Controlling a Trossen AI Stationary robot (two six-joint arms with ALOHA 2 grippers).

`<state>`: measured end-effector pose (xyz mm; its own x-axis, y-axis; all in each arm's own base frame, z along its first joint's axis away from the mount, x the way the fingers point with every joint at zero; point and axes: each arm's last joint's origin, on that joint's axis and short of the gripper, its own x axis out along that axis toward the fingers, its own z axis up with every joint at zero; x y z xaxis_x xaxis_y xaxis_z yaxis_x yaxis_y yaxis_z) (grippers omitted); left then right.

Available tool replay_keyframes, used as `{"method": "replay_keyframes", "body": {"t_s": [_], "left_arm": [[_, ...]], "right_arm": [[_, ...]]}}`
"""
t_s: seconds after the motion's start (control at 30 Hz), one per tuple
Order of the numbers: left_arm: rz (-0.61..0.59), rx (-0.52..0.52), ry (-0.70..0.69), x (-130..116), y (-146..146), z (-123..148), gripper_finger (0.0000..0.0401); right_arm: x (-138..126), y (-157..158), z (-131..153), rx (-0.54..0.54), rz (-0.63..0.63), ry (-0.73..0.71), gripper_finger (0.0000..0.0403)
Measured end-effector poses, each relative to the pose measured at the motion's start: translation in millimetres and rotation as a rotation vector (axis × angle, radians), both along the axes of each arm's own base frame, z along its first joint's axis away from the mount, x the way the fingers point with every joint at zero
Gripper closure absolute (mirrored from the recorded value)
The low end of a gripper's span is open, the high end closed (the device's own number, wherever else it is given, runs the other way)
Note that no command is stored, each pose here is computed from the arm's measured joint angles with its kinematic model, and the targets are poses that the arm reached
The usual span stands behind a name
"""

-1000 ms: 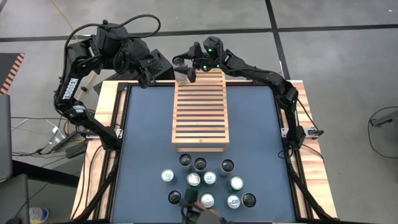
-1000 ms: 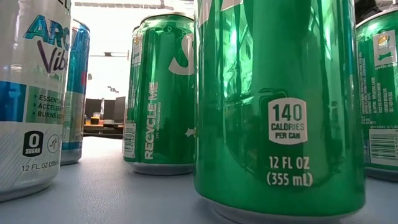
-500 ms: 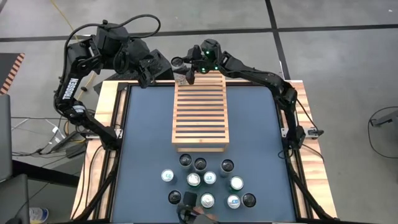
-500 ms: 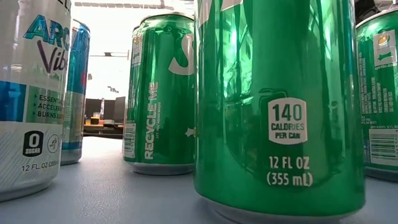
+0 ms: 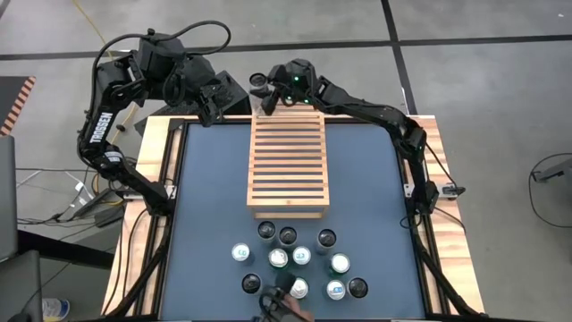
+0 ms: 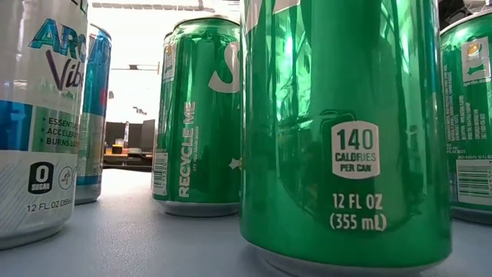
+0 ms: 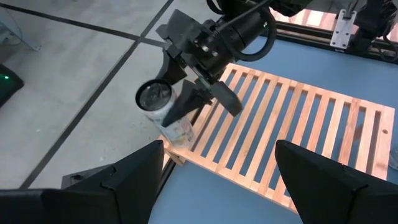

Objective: Place canned beverage on shelf
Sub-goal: Put the white yellow soda can on the shelf

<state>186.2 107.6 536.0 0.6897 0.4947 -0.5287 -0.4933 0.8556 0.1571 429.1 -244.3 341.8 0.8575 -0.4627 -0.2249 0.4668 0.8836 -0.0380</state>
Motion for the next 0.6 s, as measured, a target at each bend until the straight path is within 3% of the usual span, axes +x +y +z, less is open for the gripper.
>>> {"method": "replay_keyframes", "body": {"t_s": [0.27, 0.37, 0.47, 0.6], "left_arm": [[-0.006, 0.007, 0.006, 0.0, -0.1, 0.0, 0.0105], [-0.006, 0.007, 0.006, 0.0, 0.0, 0.0, 0.0105], [-0.006, 0.007, 0.006, 0.0, 0.0, 0.0, 0.0105], [-0.006, 0.007, 0.006, 0.0, -0.1, 0.0, 0.0105]], "right_arm": [[1.8, 3.1, 0.4, 0.002, -0.092, -0.006, 0.0233], [6.3, 11.3, 1.2, -0.046, -0.121, 0.012, 0.0233], [11.8, 22.1, 1.8, -0.098, -0.132, 0.036, 0.0233], [17.3, 33.2, 1.9, -0.088, -0.114, 0.025, 0.0232]]}}
